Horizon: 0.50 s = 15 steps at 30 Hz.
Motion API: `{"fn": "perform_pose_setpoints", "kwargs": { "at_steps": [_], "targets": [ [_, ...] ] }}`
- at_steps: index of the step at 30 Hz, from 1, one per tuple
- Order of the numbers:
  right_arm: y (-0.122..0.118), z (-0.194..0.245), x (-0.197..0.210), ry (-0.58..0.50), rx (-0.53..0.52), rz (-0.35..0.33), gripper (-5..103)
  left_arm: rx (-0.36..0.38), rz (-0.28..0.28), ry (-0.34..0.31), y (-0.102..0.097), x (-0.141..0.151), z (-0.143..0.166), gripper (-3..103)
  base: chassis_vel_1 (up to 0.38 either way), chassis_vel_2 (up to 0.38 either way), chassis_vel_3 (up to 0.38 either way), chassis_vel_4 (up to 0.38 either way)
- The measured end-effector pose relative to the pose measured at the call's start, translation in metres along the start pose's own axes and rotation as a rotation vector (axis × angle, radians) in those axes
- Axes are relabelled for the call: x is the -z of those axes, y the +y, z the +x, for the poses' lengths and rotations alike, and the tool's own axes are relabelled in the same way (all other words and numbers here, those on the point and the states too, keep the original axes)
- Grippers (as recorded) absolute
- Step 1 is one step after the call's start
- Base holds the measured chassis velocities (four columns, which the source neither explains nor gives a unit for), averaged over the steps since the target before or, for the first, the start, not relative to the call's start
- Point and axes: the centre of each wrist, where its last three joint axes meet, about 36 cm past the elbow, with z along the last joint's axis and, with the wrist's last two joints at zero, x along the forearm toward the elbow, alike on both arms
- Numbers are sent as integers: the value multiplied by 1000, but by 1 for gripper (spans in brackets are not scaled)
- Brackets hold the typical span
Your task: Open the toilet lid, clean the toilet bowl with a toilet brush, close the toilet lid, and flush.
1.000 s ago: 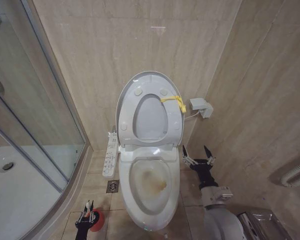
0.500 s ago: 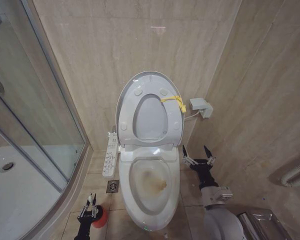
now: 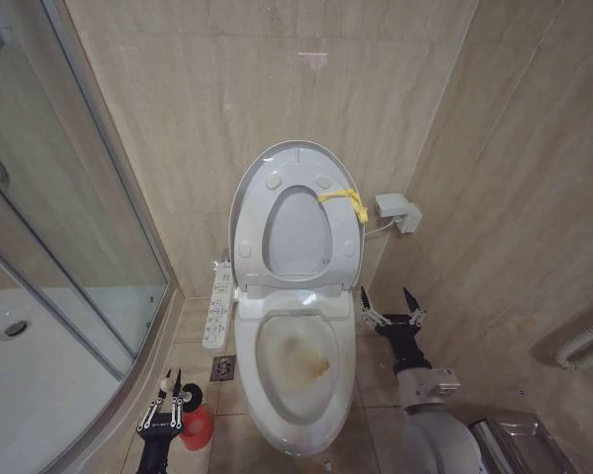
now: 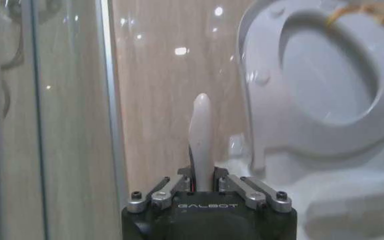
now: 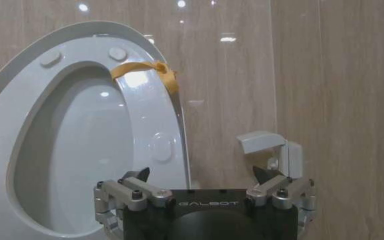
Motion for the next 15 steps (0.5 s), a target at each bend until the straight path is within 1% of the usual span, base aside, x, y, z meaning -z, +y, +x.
{"fn": "perform_pose_setpoints", "kwargs": {
  "at_steps": [1, 3, 4, 5, 6, 8, 9, 10, 11, 14, 15],
  "targets": [
    [0, 0, 0, 0, 0, 0, 100, 0, 0, 0, 0, 0, 0, 18, 0, 0, 0, 0],
    [0, 0, 0, 0, 0, 0, 100, -13, 8, -52, -9, 31, -2, 18, 0, 0, 0, 0],
    [0, 0, 0, 0, 0, 0, 100, -16, 9, -63, -11, 38, -2, 18, 0, 0, 0, 0],
    [0, 0, 0, 0, 0, 0, 100, -16, 9, -63, -11, 38, -2, 18, 0, 0, 0, 0],
    [0, 0, 0, 0, 0, 0, 100, -24, 12, -86, -14, 53, -4, 18, 0, 0, 0, 0],
    [0, 0, 0, 0, 0, 0, 100, -33, 19, -111, -18, 71, -5, 18, 0, 0, 0, 0],
    [0, 0, 0, 0, 0, 0, 100, -40, 27, -129, -21, 85, -6, 18, 0, 0, 0, 0],
    [0, 0, 0, 0, 0, 0, 100, -44, 33, -138, -23, 92, -7, 18, 0, 0, 0, 0],
    [0, 0, 0, 0, 0, 0, 100, -44, 33, -138, -23, 92, -7, 18, 0, 0, 0, 0],
    [0, 0, 0, 0, 0, 0, 100, -63, 66, -170, -32, 118, -13, 18, 0, 0, 0, 0],
    [0, 0, 0, 0, 0, 0, 100, -63, 66, -170, -32, 118, -13, 18, 0, 0, 0, 0]
  ]
}}
